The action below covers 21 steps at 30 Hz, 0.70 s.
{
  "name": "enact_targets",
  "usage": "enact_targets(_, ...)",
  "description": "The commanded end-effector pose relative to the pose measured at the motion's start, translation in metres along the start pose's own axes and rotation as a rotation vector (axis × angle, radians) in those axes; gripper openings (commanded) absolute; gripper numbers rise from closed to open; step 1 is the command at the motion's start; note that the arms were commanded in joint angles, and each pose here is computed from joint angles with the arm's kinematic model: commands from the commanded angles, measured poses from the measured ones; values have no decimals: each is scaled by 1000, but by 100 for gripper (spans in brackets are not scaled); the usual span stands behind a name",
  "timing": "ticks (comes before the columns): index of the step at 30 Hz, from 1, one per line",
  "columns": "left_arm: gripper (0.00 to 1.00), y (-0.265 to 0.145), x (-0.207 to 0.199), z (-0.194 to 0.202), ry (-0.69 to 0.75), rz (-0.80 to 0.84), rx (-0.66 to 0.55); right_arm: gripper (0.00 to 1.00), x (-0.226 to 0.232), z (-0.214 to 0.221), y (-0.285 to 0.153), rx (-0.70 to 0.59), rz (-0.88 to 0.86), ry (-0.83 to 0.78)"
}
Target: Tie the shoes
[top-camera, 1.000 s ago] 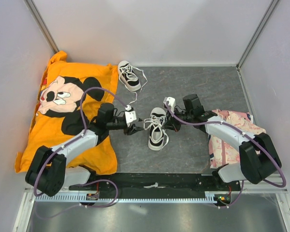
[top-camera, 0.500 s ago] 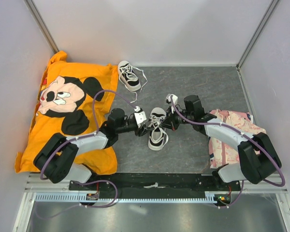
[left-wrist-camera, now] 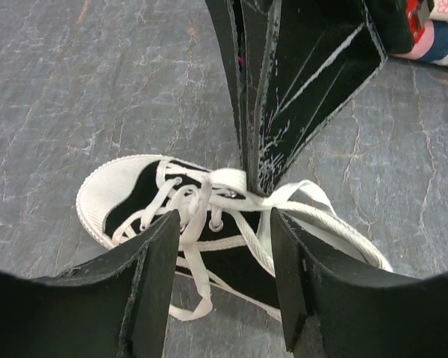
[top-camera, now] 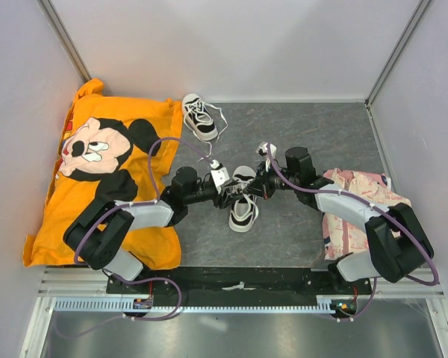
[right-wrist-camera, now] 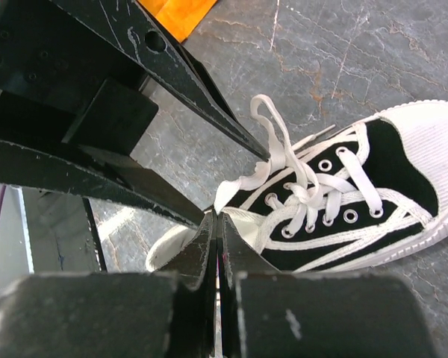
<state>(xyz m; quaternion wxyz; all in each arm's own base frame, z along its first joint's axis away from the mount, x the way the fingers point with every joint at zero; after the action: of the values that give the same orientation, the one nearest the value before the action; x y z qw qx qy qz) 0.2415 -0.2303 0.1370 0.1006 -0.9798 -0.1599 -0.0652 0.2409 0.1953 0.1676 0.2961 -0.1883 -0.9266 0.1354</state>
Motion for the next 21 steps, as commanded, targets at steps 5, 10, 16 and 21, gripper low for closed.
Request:
enact_targets(5,57,15,8,-22,-23,2,-91,0,0,-4,9,-47,-31,17)
enact_targets(10,45,18,7,-22,-36,20,-95,0,-2,-7,12,-63,-31,27)
enact_targets(16,26,19,9,-18,-44,-3,-75,0,0,-6,13,-78,-51,64)
enact_targets(21,9,19,11,-16,-37,-5,-59,0,2,-5,13,-68,-71,69)
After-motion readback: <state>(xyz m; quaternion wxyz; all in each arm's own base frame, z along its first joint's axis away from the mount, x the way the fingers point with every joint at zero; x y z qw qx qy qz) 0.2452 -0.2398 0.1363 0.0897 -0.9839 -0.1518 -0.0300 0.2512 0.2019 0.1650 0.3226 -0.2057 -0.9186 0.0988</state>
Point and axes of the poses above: each gripper's point midway between its finger pads, its own y axis out along the fingers, its own x axis along the line the jaws close on, z = x × y, the point moved 9 cm from there along -y, back along the fingers, and after that the axes turned 4 degrees about y, right-handed, at the moved point
